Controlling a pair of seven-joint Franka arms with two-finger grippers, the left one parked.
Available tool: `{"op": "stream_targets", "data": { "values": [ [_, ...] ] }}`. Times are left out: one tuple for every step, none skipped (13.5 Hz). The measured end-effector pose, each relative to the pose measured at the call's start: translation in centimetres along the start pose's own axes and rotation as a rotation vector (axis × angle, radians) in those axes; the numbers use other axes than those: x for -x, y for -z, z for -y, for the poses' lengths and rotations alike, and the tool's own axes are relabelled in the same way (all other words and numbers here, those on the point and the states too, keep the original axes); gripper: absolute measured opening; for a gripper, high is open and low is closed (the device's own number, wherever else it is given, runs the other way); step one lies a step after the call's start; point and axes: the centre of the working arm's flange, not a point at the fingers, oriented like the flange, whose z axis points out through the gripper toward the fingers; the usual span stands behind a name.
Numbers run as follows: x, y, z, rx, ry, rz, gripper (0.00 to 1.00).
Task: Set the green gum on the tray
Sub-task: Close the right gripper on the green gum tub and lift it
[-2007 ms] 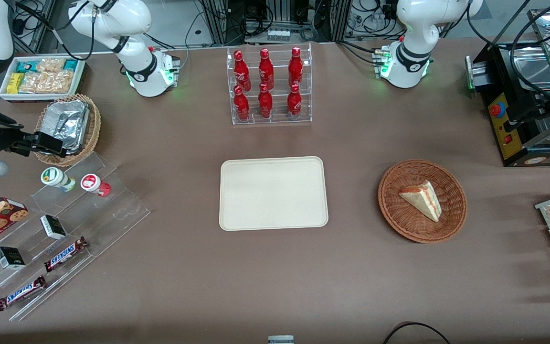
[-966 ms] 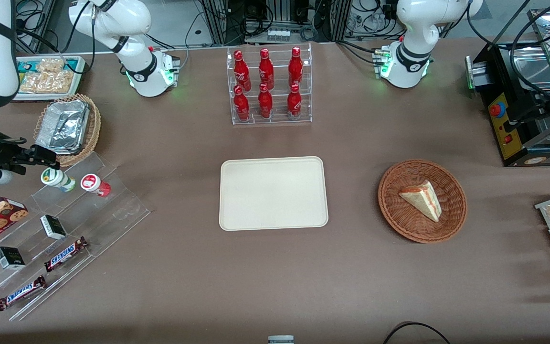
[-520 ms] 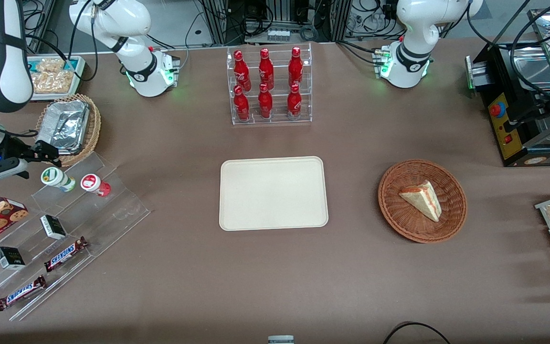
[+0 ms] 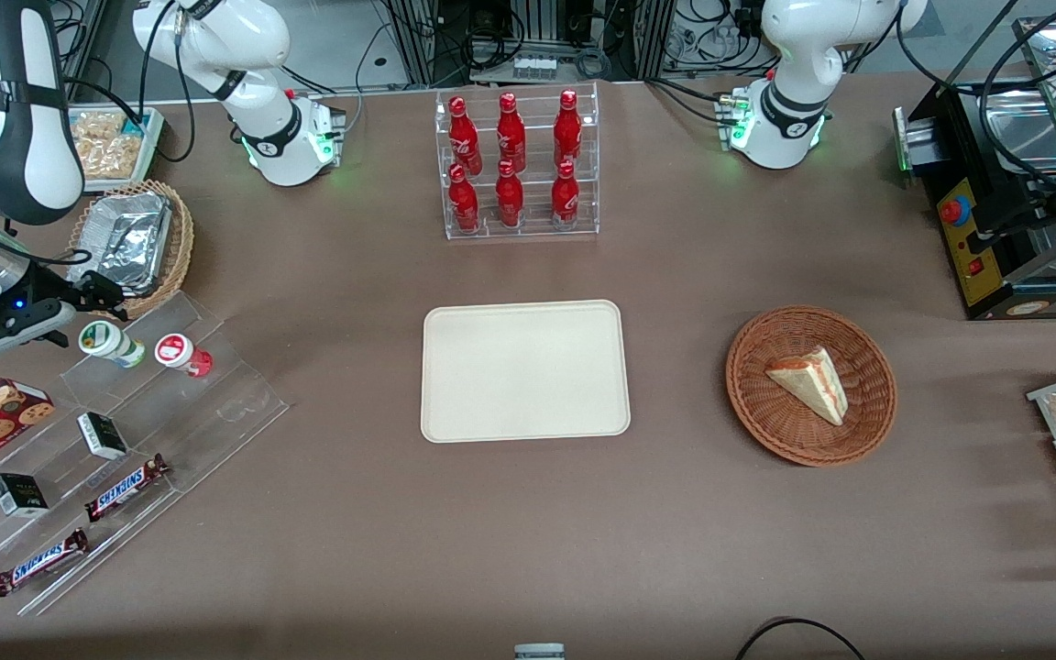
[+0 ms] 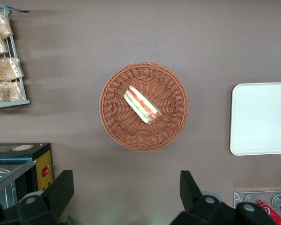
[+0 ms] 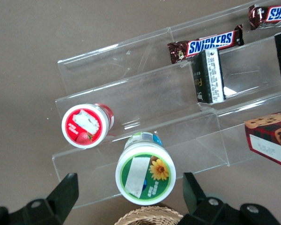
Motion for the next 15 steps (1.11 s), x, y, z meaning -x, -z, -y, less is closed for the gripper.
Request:
{"op": "stream_targets", "data": {
  "values": [
    [0.2,-0.2,-0.2,-0.001,-0.001,0.001,1.0],
    [0.4,-0.5,-0.4,-0.001,-0.003,0.002,1.0],
    [0.5,-0.8,-0.5,-0.002,-0.004,0.004,1.0],
    [0.5,-1.1,-0.5,-0.001,-0.002,0.005,1.0],
    [0.4,-1.3,-0.6,0.002,0.006,0.004,1.0],
    [0.4,-1.6,-0.7,0.002,0.011,0.006,1.0],
    [0.4,-1.8,-0.8,0.002,0.011,0.007,1.0],
    [0.4,-2.0,-0.9,0.004,0.011,0.006,1.0],
    [0.4,-2.2,-1.0,0.006,0.011,0.006,1.0],
    [0.4,-2.4,-1.0,0.006,0.013,0.007,0.98],
    [0.3,-2.5,-1.1,0.006,0.014,0.007,0.97],
    [0.3,-2.5,-1.1,0.007,0.015,0.006,0.97],
    [0.3,-2.5,-1.1,0.008,0.015,0.005,0.9],
    [0.3,-2.5,-1.1,0.009,0.015,0.004,0.78],
    [0.3,-2.5,-1.1,0.01,0.015,0.004,0.67]
  ]
}}
